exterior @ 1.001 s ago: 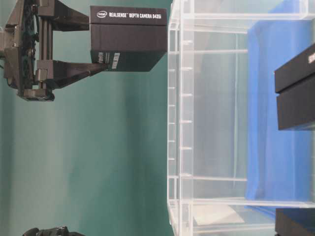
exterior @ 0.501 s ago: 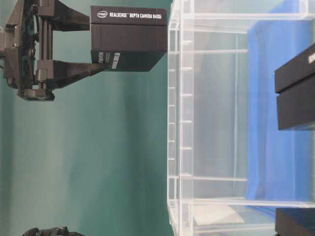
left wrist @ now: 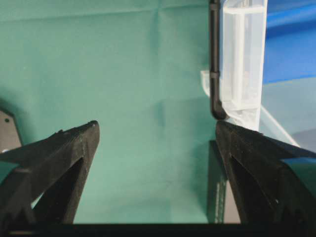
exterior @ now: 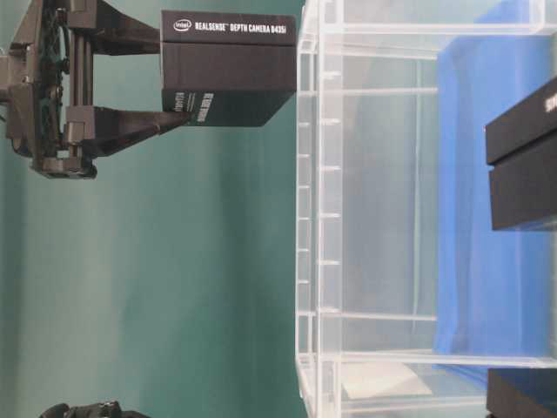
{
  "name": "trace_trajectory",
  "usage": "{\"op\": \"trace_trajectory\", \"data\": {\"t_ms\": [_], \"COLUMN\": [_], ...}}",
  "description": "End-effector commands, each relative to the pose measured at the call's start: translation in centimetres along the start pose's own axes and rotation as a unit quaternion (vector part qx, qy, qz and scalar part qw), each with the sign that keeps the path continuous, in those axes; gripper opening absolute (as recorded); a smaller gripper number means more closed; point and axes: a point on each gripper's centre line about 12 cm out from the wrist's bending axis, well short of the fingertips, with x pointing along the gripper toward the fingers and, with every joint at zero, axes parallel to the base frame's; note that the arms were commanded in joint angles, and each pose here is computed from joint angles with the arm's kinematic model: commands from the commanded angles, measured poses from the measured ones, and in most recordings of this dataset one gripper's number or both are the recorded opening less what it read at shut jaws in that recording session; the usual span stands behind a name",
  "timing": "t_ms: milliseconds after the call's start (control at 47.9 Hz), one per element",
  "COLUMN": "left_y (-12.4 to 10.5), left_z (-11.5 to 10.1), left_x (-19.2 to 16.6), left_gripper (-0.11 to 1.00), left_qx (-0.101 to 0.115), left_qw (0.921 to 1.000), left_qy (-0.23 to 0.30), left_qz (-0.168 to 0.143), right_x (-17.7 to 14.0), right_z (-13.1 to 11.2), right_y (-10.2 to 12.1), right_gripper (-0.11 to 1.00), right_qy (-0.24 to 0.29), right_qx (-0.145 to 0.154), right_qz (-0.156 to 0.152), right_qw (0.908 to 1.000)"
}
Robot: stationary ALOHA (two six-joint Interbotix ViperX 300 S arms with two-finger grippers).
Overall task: Take out the box from the case.
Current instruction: 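Lift the right box up out of the case with the right gripper, then carry the box forward to the right of the middle box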
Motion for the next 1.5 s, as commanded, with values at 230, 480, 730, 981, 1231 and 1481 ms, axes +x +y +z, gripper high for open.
{"op": "trace_trajectory", "data": {"t_ms": [230,480,730,981,1231,1481], "left_y": [-0.1,-0.1,0.0,0.2,0.6,1.1], "left_z": [0.1,0.1,0.1,0.0,-0.2,-0.3], "left_x": [-0.9,-1.0,-1.0,-0.9,-0.9,-0.9], "left_gripper": [0.98,0.98,0.98,0.98,0.98,0.98], "left_qx": [0.0,0.0,0.0,-0.001,-0.002,-0.005], "left_qw": [0.9999,0.9998,0.9999,0.9999,0.9999,0.9999], "left_qy": [-0.008,-0.009,-0.008,-0.007,-0.006,-0.008], "left_qz": [-0.015,-0.015,-0.014,-0.013,-0.011,-0.011], "right_x": [-2.6,-2.5,-2.6,-2.9,-3.1,-3.3], "right_z": [0.3,0.3,0.0,-2.1,-5.4,-9.3], "right_y": [-0.7,-0.7,-0.7,-0.2,0.0,0.1], "right_gripper": [0.64,0.64,0.64,0.64,0.64,0.64], "right_qy": [-0.012,-0.012,-0.011,-0.005,0.003,0.008], "right_qx": [0.003,0.001,-0.004,-0.026,-0.039,-0.048], "right_qz": [0.034,0.034,0.032,0.036,0.027,0.027], "right_qw": [0.9993,0.9994,0.9994,0.999,0.9989,0.9985]}}
